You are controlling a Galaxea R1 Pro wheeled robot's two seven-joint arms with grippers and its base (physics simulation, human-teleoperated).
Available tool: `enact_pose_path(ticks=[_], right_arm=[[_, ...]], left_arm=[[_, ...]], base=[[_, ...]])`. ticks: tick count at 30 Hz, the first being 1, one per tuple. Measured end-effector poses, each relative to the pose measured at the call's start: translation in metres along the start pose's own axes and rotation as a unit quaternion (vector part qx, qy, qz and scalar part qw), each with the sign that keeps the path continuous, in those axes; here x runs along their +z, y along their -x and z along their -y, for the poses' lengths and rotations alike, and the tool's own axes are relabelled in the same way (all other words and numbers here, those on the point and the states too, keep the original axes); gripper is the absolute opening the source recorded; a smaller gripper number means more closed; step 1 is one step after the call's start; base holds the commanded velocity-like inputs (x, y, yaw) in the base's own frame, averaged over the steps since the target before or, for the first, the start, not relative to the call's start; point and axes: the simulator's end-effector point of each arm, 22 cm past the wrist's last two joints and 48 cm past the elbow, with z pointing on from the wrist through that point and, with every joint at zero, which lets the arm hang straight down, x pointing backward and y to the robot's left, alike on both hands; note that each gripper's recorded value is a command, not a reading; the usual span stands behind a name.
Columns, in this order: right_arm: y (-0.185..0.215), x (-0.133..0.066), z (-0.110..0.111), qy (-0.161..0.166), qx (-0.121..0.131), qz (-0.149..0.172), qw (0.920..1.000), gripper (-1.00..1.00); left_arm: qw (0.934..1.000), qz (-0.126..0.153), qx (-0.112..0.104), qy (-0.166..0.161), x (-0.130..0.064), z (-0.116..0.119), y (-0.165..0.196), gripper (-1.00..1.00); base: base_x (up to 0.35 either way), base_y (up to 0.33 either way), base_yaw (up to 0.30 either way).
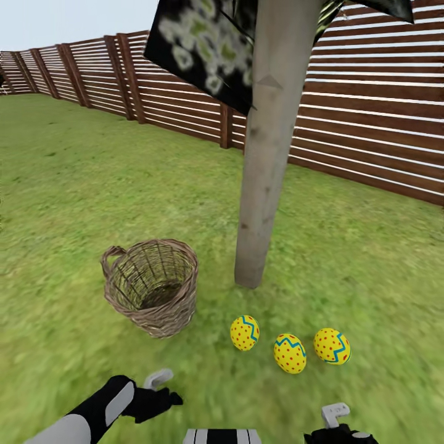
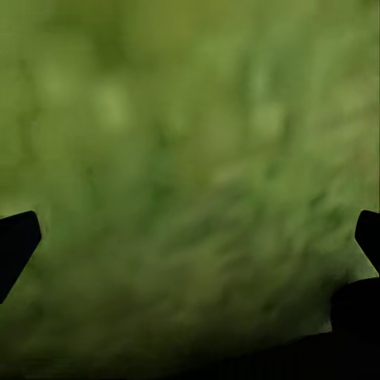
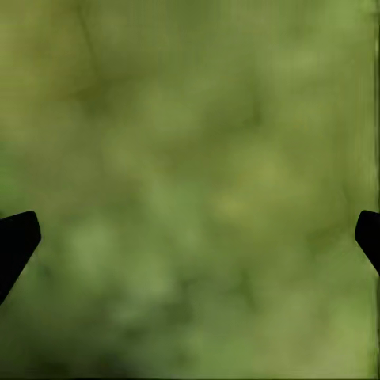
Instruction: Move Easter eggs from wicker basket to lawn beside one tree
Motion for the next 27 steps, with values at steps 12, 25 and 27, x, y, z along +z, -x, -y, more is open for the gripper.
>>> enact_pose_path(ticks=[12,25,27], right_arm=[[0.008,-0.009,0.0,-0.007,-0.003,0.022,0.9997,1.0],[0.017,-0.02,-0.007,-0.003,-0.001,0.034,0.9994,1.0],[0.02,-0.022,-0.007,-0.003,-0.002,0.037,0.9993,1.0]], left_arm=[[0.9969,0.025,-0.008,0.074,0.021,-0.004,-0.033,1.0],[0.9924,0.071,-0.008,0.101,0.003,-0.019,-0.02,1.0],[0.9921,0.075,-0.008,0.1,0.0,-0.019,-0.017,1.0]], base=[[0.0,0.0,0.0],[0.0,0.0,0.0],[0.0,0.0,0.0]])
